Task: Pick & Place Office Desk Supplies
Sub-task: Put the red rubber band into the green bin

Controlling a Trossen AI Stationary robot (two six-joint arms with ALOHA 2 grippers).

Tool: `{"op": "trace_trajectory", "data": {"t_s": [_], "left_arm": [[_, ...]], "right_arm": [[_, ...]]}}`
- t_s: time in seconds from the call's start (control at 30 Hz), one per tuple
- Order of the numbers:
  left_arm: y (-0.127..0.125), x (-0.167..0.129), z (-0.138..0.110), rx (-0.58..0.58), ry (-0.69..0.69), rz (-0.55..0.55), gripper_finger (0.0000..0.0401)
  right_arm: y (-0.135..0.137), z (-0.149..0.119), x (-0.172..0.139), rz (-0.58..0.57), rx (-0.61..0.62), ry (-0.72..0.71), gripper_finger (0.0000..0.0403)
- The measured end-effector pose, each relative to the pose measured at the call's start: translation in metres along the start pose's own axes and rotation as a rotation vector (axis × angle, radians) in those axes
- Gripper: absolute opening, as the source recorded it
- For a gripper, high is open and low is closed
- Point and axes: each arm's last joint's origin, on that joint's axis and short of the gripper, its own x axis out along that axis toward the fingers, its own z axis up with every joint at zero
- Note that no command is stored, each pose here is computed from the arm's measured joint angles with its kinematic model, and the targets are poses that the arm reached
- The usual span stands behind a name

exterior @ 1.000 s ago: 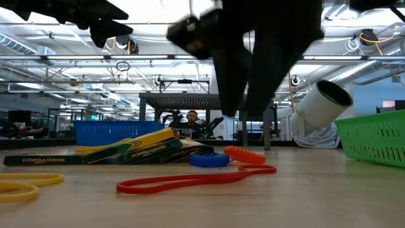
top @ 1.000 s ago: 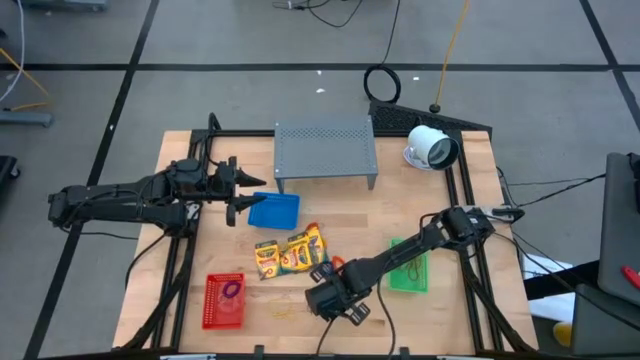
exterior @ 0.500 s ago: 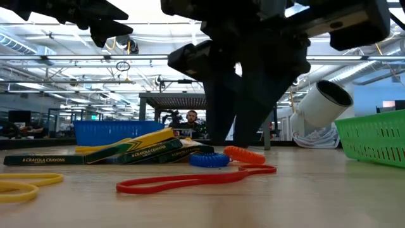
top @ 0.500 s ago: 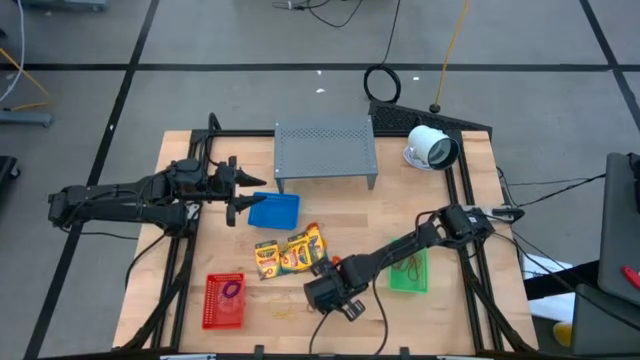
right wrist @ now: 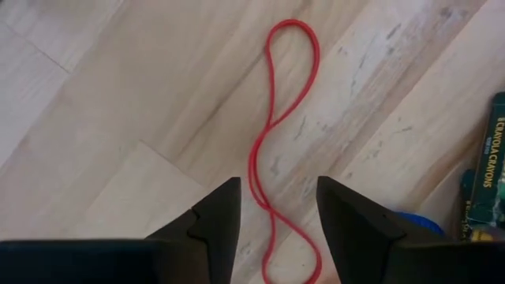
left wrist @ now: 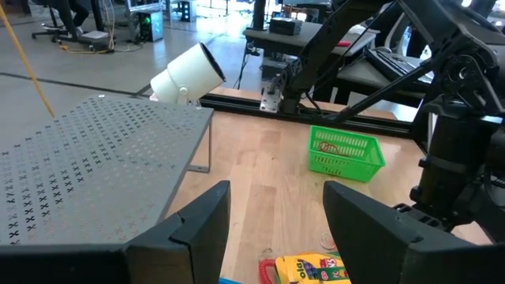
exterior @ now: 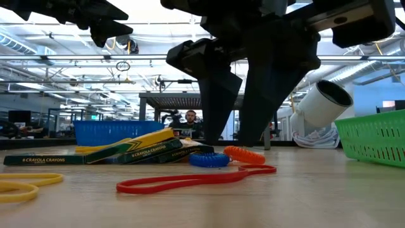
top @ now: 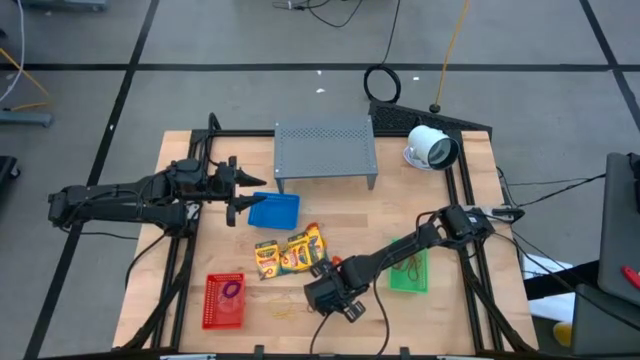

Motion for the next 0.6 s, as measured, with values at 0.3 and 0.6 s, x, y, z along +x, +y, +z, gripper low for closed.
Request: {"op": "trace_trajectory", "data": {"t_s": [0.3,0.6], "left_arm": [[0.000,0.000,0.000,0.000,0.000,0.000,0.0214],[0.000,0.000,0.000,0.000,0.000,0.000,0.0214]], "right_arm": [[0.005,0.001,0.002,0.004,-0.015,-0.003,0.0161],[0.007,-0.013,0.025,0.001,-0.035,-0.012,0.0159]]}}
